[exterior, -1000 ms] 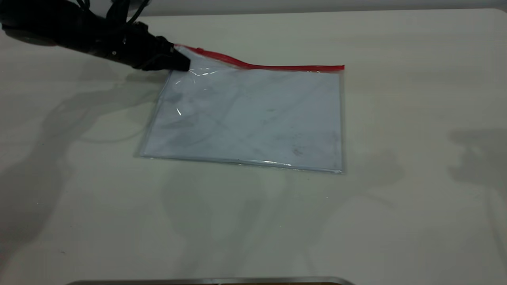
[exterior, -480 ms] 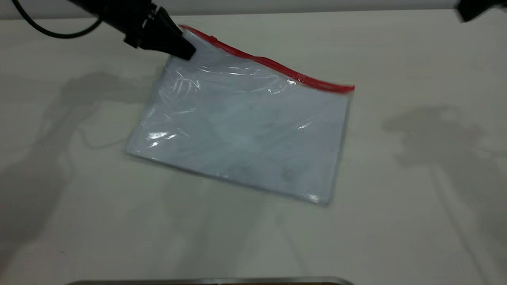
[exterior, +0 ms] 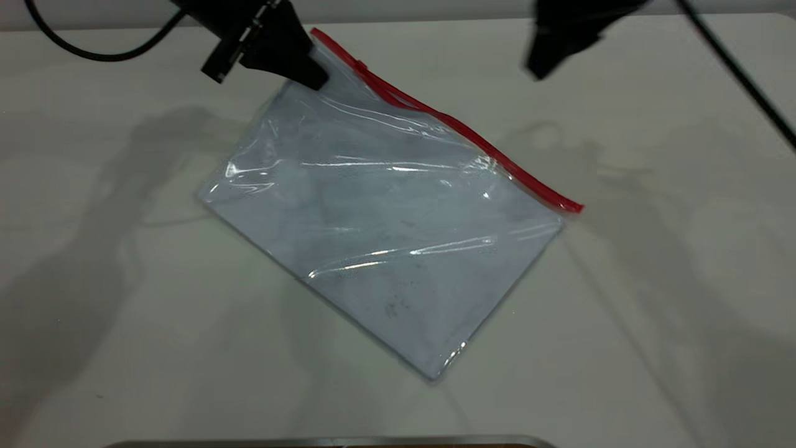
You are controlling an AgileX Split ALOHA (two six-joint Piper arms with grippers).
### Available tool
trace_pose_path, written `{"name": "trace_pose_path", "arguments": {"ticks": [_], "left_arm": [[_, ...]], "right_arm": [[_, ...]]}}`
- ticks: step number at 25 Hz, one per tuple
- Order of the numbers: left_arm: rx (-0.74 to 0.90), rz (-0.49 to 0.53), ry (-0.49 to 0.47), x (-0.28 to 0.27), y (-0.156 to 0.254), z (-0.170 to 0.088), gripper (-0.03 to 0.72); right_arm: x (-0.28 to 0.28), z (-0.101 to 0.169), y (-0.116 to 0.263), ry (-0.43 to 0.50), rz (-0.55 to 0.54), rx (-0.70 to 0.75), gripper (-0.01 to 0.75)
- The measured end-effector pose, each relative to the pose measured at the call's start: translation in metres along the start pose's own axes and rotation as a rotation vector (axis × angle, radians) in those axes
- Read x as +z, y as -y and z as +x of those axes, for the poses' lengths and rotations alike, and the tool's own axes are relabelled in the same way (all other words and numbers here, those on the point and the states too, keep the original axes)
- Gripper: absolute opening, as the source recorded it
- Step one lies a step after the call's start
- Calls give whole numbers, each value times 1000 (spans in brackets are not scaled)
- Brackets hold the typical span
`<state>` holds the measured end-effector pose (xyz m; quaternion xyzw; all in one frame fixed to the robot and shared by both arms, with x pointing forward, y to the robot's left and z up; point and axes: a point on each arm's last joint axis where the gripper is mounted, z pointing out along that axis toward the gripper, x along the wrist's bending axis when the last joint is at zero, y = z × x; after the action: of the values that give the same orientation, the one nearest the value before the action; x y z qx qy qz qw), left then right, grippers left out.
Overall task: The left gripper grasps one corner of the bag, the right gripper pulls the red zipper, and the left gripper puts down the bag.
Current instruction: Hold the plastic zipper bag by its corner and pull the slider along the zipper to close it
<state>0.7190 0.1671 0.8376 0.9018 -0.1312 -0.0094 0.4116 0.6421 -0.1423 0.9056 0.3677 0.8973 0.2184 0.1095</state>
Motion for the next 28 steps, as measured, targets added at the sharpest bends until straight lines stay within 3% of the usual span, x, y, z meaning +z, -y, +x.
{"name": "trace_pose_path", "arguments": {"ticks": [7,14,19,28], "left_arm": [[30,17,-7,16,-10,2,53],[30,-25,-15,26,-22,4,53],[26,-51,-20,30,-27,4,53],[30,-56,-18,31,-28,4,53]], "right_arm": [[15,26,-33,-181,-156,-77,571],[32,36,-35,-309,-264,-104,571],[49,35,-27,-308,-244,-77,571],[60,26,-24,-223,-248,-29,552]]}}
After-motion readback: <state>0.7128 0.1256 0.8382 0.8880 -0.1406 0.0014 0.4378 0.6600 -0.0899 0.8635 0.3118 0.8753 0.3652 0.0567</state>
